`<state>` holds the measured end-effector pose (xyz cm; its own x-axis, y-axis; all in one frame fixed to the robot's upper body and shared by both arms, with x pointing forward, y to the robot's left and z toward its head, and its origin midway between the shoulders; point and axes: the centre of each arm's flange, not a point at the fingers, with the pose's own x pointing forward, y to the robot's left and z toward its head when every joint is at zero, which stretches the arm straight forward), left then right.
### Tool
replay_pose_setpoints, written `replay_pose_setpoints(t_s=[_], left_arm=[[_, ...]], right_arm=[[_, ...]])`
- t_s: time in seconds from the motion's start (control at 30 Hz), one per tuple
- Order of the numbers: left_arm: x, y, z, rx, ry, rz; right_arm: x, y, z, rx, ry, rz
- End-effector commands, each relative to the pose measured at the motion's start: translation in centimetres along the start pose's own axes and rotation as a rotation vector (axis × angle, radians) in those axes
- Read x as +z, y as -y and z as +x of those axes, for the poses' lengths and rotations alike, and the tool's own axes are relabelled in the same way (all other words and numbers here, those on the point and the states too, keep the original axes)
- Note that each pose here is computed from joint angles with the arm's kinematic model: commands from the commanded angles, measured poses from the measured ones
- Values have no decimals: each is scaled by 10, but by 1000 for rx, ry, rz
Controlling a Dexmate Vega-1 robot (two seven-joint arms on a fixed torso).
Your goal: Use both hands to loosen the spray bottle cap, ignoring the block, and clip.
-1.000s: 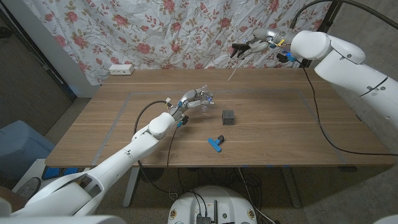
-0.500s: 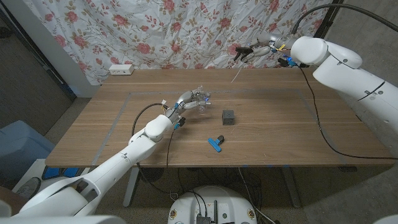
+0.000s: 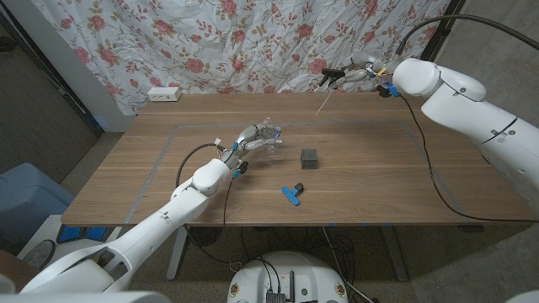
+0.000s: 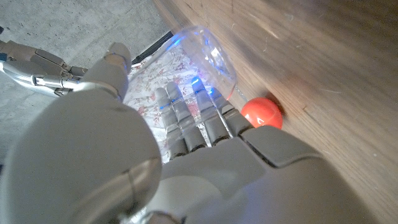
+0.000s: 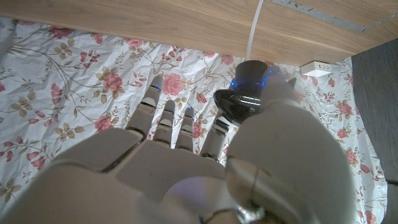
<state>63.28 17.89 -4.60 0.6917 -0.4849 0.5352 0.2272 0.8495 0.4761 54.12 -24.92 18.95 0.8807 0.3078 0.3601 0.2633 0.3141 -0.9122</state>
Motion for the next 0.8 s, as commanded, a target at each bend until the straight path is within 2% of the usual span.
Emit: replay_pose_setpoints(t_s=[0.03, 0.8], left_arm=[[-9, 2, -11, -9, -19, -40], [-28, 7, -20, -26, -52, -71]], right_arm=[[-9, -13, -1, -10, -23, 41], [-33, -34, -5, -25, -63, 132]])
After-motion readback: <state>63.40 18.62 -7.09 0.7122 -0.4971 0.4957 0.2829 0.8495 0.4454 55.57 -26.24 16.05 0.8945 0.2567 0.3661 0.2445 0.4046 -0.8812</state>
